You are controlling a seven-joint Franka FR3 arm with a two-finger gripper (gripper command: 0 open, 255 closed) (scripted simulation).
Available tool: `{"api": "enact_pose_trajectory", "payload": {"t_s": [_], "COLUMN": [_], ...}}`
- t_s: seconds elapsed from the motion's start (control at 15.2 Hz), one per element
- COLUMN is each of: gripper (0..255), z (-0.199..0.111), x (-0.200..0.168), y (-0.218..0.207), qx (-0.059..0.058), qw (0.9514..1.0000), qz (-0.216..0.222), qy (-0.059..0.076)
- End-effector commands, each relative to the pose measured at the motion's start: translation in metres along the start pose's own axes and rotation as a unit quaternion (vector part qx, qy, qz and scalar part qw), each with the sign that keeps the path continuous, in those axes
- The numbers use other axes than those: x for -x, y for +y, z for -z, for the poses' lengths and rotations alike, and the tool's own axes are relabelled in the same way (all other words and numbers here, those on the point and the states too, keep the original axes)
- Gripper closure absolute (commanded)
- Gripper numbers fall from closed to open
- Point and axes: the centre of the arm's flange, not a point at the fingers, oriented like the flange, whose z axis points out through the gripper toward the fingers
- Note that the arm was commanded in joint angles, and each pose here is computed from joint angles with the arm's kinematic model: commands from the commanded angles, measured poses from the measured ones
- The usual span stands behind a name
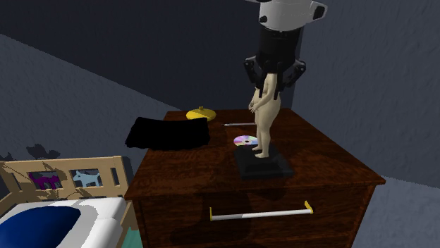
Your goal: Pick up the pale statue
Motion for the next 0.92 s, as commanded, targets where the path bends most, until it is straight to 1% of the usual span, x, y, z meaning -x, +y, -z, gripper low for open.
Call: {"api": "enact_pose_trajectory", "payload": {"t_s": [0.0,0.73,0.86], "gripper": [255,255,255], "z": [0.01,0.064,0.064], "x": [-0.003,-0.025,-0.026], "y": [-0.001,-0.005,-0.005], "qx": [0.0,0.0,0.0], "qw": [1.0,1.0,1.0], "qz": [0.0,0.0,0.0], "qy": [0.001,0.001,0.001]}}
